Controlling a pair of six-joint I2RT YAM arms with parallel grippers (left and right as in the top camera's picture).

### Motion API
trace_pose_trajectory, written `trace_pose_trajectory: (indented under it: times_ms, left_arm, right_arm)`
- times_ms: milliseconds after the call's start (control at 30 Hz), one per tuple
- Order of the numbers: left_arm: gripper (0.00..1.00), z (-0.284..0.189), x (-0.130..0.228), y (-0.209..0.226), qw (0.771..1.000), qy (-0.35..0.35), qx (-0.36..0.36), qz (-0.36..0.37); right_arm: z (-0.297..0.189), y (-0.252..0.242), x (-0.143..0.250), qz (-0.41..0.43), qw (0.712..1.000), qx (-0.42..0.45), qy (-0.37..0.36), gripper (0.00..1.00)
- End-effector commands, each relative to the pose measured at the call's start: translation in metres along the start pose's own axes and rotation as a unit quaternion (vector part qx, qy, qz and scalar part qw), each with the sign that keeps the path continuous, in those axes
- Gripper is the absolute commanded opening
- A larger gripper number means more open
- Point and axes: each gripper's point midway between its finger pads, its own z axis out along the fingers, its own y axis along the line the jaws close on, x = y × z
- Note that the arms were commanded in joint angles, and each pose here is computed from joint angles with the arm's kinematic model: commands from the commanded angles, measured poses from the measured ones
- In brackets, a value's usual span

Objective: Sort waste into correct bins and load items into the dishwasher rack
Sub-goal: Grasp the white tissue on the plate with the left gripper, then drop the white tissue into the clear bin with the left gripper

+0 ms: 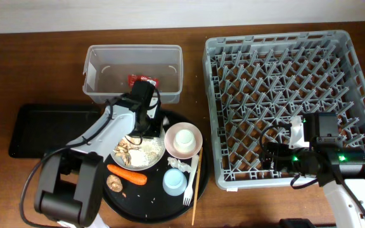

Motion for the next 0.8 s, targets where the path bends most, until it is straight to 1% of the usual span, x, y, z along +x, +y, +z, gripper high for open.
trace_pose_trajectory:
  times_ms: [0, 133, 200, 267, 333, 400, 433, 467, 500, 533, 567, 633, 667, 700, 767]
  left_arm:
    - [0.00, -0.051, -0.024, -0.010, 0.998, -0.062, 0.010, 0.008]
    - [0.01, -0.072, -0.019, -0.012, 0.997, -0.073, 0.012, 0.009]
    - [0.01, -0.094, -0.029, -0.016, 0.994, -0.110, 0.016, 0.015]
    - [0.00, -0.119, -0.057, -0.017, 0.983, -0.181, 0.006, 0.028]
    - [0.01, -0.135, -0.091, -0.010, 0.966, -0.255, -0.025, 0.025]
    - [0.01, -0.138, -0.115, -0.009, 0.954, -0.297, -0.031, 0.023]
    - [0.00, -0.132, -0.133, -0.007, 0.947, -0.320, -0.029, 0.020]
    - [0.01, -0.124, -0.143, -0.002, 0.944, -0.328, -0.029, 0.016]
    - [0.04, -0.118, -0.148, 0.001, 0.943, -0.330, -0.031, 0.013]
    - [0.13, -0.111, -0.153, 0.005, 0.943, -0.331, -0.032, 0.010]
    - [0.33, -0.097, -0.157, 0.013, 0.945, -0.324, -0.036, 0.003]
    - [0.50, -0.092, -0.156, 0.018, 0.948, -0.317, -0.039, 0.000]
    - [0.64, -0.097, -0.156, 0.017, 0.947, -0.320, -0.038, 0.000]
    - [0.71, -0.107, -0.154, 0.015, 0.946, -0.323, -0.036, 0.001]
    - [0.75, -0.131, -0.138, 0.013, 0.950, -0.311, -0.037, 0.001]
  right_arm:
    - [-0.005, 0.001, -0.005, -0.007, 1.000, 0.003, -0.008, 0.98]
    - [-0.005, 0.001, -0.005, -0.007, 1.000, 0.003, -0.008, 0.98]
    - [-0.005, 0.001, -0.005, -0.007, 1.000, 0.003, -0.008, 0.98]
    - [-0.005, 0.001, -0.005, -0.007, 1.000, 0.003, -0.008, 0.98]
    - [-0.005, 0.001, -0.005, -0.007, 1.000, 0.003, -0.008, 0.98]
    - [-0.005, 0.001, -0.005, -0.007, 1.000, 0.003, -0.008, 0.98]
    - [-0.005, 0.001, -0.004, -0.007, 1.000, 0.003, -0.008, 0.98]
    - [-0.004, 0.001, -0.004, -0.007, 1.000, 0.003, -0.007, 0.98]
    - [-0.004, 0.001, -0.004, -0.007, 1.000, 0.003, -0.007, 0.98]
    - [-0.004, 0.001, -0.004, -0.007, 1.000, 0.003, -0.007, 0.98]
    - [-0.004, 0.001, -0.004, -0.007, 1.000, 0.003, -0.007, 0.98]
    - [-0.004, 0.001, -0.004, -0.007, 1.000, 0.003, -0.007, 0.98]
    - [-0.004, 0.001, -0.004, -0.007, 1.000, 0.003, -0.007, 0.98]
    - [-0.004, 0.001, -0.004, -0.007, 1.000, 0.003, -0.007, 0.98]
    - [-0.004, 0.001, -0.004, -0.007, 1.000, 0.003, -0.007, 0.98]
